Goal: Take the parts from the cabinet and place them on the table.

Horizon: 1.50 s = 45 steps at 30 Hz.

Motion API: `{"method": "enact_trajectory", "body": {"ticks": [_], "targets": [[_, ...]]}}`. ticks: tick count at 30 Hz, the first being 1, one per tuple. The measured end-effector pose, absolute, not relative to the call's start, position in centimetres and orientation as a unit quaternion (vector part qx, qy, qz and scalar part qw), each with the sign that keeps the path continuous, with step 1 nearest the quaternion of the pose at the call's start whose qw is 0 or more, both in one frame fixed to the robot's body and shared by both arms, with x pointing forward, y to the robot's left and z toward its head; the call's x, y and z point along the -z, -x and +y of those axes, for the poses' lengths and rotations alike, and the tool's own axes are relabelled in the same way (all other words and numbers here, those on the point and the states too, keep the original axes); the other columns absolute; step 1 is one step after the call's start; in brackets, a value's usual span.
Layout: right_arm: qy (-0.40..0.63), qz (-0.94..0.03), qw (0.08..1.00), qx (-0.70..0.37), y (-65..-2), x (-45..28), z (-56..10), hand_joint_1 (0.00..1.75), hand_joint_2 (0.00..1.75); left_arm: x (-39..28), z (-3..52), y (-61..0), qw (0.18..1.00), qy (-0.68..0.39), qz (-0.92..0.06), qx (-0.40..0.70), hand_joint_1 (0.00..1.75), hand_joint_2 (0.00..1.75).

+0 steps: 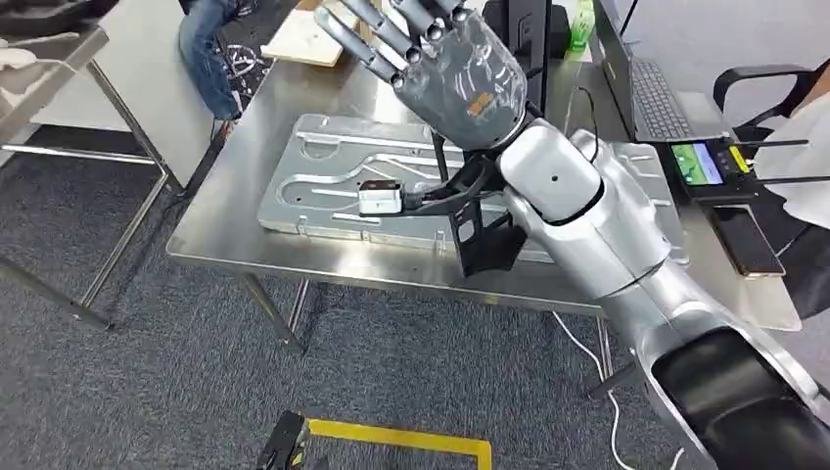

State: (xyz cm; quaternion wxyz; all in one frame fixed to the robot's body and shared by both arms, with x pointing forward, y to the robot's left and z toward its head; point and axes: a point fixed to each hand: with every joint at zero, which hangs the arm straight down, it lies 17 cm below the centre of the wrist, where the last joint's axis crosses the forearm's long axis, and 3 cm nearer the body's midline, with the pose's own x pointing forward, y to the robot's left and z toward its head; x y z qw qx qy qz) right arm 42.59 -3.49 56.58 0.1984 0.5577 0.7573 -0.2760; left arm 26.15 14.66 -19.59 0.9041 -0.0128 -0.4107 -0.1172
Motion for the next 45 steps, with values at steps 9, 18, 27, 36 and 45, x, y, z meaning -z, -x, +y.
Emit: {"method": "enact_trajectory", "body": {"ticks": [9, 18, 27, 36, 45], "targets": [[-0.564, 0.755, 0.195, 0.273, -42.9, -56.7, -4.0, 0.0, 1.75, 19.7, 14.8, -26.0, 0.904, 0.013, -0.411, 0.116, 0.0, 1.75], [-0.566, 0.754, 0.194, 0.272, -42.9, -56.9, -4.2, 0.0, 1.75, 19.6, 14.9, -26.2, 0.903, 0.011, -0.412, 0.117, 0.0, 1.75], [-0.566, 0.752, 0.194, 0.276, -43.1, -56.7, -4.2, 0.0, 1.75, 19.7, 15.0, -26.0, 0.904, 0.011, -0.411, 0.117, 0.0, 1.75], [-0.567, 0.75, 0.2, 0.276, -43.1, -57.1, -4.1, 0.0, 1.75, 19.4, 15.0, -26.6, 0.902, 0.01, -0.416, 0.116, 0.0, 1.75], [-0.567, 0.748, 0.194, 0.285, -43.7, -56.5, -4.2, 0.0, 1.75, 19.6, 15.2, -26.5, 0.905, 0.004, -0.411, 0.112, 0.0, 1.75]]}}
